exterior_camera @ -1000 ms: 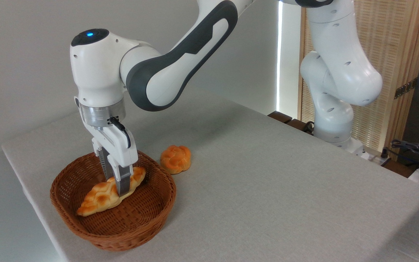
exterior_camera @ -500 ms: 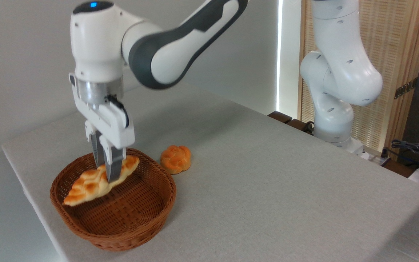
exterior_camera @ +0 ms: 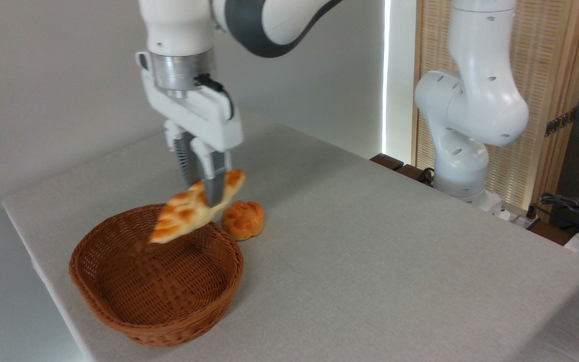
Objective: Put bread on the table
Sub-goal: 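Lift the braided loaf out of the basket and carry it past the bun, then lower the braided loaf onto the table and open the gripper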
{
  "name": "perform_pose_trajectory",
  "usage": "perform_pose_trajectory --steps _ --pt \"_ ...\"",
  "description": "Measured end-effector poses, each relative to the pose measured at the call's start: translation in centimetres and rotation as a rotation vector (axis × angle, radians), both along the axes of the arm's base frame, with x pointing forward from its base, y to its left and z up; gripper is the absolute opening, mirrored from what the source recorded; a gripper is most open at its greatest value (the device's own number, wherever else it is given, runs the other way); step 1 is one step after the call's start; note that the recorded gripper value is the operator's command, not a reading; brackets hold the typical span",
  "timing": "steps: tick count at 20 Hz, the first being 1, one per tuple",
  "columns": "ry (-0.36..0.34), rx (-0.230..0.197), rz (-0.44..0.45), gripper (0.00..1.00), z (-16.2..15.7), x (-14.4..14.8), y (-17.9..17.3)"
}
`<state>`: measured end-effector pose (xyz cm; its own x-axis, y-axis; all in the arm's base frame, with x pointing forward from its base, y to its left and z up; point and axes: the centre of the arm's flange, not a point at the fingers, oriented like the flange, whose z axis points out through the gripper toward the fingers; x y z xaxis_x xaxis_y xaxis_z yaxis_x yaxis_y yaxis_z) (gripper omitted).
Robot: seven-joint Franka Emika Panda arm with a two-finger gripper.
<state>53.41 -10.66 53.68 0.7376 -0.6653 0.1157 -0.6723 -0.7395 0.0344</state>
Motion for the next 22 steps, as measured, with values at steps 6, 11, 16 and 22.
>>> perform_pose_trajectory --steps 6,11,16,22 --pt "0.206 0.034 -0.025 0.94 -3.4 -5.4 0.3" --pt "0.273 0.052 -0.063 1.0 -5.9 -6.9 -1.1" --pt "0.279 0.056 -0.076 1.0 -6.4 -7.0 -1.8" --pt "0.261 0.053 -0.074 1.0 -6.2 -6.7 -1.8"
